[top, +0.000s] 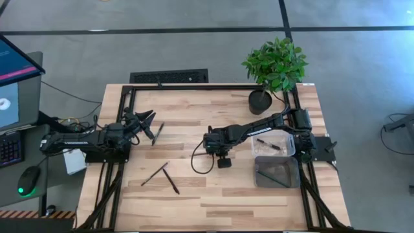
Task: Sort pens & pencils
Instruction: Put the brown pencil into the black transparent bin
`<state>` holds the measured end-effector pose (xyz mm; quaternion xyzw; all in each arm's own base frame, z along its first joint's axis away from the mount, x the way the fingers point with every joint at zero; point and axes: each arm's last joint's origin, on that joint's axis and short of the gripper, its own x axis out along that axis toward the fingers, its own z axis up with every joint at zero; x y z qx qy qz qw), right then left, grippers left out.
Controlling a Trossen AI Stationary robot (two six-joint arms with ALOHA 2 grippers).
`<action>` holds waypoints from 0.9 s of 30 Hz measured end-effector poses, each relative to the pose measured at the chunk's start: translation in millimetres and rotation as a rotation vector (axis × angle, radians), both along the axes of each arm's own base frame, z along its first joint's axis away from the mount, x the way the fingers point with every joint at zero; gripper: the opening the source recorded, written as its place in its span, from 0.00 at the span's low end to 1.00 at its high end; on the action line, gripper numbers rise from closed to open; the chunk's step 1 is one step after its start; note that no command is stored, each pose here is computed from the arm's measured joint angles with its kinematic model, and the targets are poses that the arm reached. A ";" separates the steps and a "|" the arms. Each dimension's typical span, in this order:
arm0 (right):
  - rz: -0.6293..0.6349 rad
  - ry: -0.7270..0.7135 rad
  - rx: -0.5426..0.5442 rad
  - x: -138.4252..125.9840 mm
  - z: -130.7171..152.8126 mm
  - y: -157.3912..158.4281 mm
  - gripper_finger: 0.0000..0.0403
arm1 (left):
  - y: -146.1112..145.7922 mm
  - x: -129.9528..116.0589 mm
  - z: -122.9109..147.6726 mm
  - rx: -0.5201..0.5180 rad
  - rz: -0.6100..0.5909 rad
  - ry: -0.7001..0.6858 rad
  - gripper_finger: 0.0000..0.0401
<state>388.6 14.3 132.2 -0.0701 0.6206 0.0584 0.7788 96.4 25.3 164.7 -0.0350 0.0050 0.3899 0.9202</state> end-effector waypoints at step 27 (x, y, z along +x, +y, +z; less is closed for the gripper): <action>-0.059 0.080 0.019 -14.2 13.1 12.2 0.08 | 0.0 0.0 0.0 0.000 0.000 0.000 0.18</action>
